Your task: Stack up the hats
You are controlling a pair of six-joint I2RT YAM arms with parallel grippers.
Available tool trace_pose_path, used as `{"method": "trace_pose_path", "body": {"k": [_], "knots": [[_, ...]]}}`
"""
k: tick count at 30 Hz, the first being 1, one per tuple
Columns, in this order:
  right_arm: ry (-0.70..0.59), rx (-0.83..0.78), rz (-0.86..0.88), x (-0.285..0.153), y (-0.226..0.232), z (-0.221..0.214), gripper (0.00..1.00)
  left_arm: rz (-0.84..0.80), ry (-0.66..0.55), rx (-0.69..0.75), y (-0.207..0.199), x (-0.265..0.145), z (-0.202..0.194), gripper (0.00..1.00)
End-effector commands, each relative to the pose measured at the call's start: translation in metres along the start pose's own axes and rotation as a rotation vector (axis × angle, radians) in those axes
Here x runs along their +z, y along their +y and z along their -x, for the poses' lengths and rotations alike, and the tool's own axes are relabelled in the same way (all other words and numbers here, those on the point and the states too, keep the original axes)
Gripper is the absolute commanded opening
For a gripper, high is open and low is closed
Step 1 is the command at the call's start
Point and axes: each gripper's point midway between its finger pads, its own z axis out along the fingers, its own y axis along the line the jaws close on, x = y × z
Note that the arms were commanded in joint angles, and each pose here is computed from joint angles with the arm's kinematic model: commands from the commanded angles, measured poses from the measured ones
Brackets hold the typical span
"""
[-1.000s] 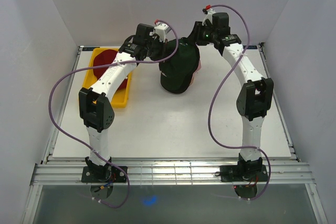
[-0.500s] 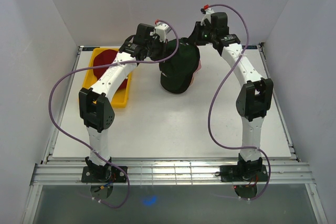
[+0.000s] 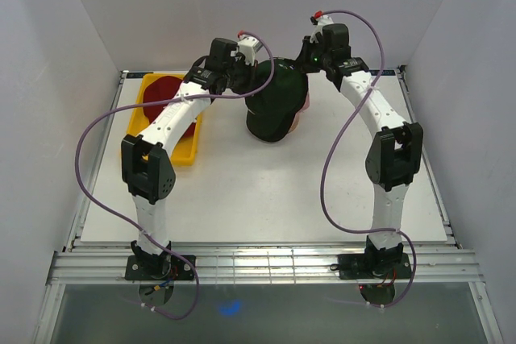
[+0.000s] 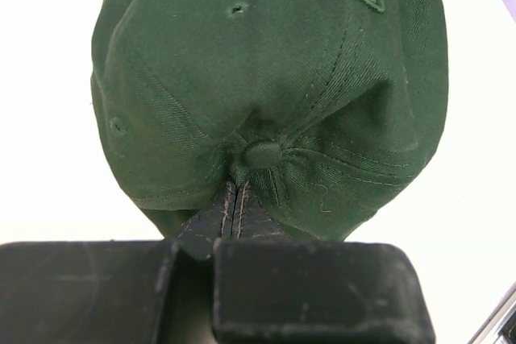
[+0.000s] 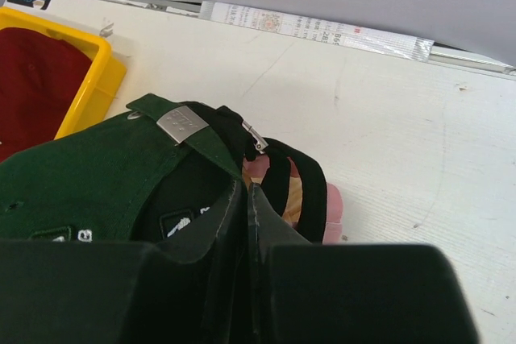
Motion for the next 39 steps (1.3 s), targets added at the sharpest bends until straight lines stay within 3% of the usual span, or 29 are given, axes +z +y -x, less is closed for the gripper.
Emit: {"method": "trace_pose_path", "body": {"k": [1,11,14,16,21,25,30,39], "knots": [[0.022,-0.03,-0.117,-0.006,-0.029,-0.013,0.11,-0.008,-0.062,0.014,-0.016,-0.027,0.019,0.0],[0.065,-0.017,-0.131,-0.007,-0.037,-0.044,0.1,0.016,-0.124,-0.006,-0.016,-0.035,0.034,0.0],[0.069,-0.017,-0.125,-0.009,-0.036,-0.048,0.1,0.039,-0.161,-0.029,-0.014,-0.039,0.042,0.1],[0.071,-0.016,-0.122,-0.01,-0.036,-0.048,0.1,0.083,-0.228,-0.059,-0.01,-0.049,0.055,0.25],[0.088,-0.008,-0.112,-0.012,-0.036,-0.051,0.11,0.224,-0.319,-0.184,0.012,-0.067,0.054,0.4],[0.107,-0.001,-0.112,-0.013,-0.037,-0.055,0.11,0.328,-0.407,-0.305,0.027,-0.088,0.056,0.46],[0.115,0.008,-0.108,-0.014,-0.035,-0.056,0.11,0.418,-0.378,-0.432,0.044,-0.086,0.026,0.47],[0.182,0.029,-0.125,-0.016,-0.039,-0.073,0.1,0.494,-0.272,-0.605,0.067,-0.038,-0.035,0.31]]}}
